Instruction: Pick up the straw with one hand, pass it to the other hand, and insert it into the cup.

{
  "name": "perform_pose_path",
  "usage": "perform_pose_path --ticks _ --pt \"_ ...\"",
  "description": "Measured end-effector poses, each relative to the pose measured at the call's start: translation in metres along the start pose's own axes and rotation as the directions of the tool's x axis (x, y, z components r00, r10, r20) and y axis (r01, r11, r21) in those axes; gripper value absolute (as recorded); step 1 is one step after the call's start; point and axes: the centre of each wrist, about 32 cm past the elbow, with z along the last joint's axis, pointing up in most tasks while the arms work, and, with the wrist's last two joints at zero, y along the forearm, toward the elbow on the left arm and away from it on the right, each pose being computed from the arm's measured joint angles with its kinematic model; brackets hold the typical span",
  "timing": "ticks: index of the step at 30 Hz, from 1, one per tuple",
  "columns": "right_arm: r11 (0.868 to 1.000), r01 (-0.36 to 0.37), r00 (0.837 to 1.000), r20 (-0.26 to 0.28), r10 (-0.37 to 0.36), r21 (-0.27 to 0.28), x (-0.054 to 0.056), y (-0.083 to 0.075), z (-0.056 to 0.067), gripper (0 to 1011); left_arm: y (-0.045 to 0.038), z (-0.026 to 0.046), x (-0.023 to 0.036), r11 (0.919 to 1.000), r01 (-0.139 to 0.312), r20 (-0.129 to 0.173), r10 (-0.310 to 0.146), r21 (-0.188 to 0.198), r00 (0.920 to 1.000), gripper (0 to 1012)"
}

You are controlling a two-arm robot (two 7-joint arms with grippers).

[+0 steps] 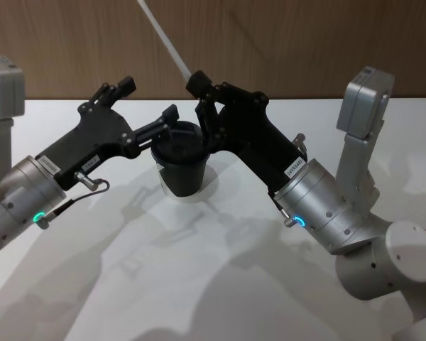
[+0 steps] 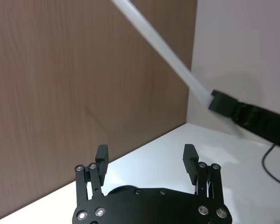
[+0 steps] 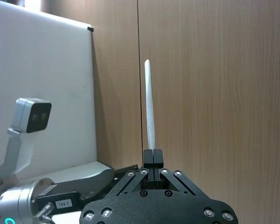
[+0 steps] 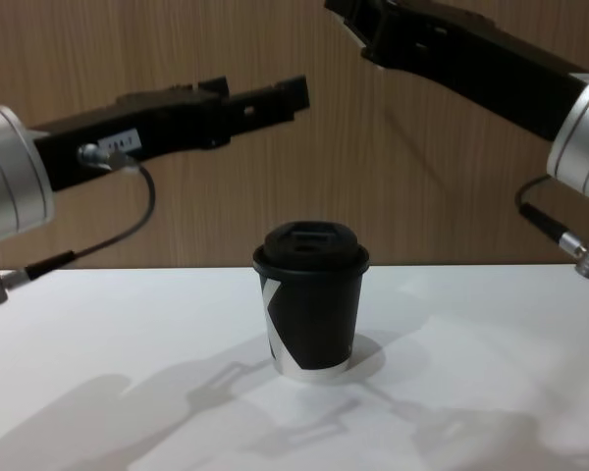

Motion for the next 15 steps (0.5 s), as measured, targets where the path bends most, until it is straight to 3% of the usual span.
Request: perform_pose_path --ticks 15 --pt "1.000 0.000 1.000 0.000 0.000 -0.001 0.000 0.000 0.000 4 0.0161 0.0170 0.0067 0.9965 0.046 0.000 -0.046 -0.069 0.9989 1000"
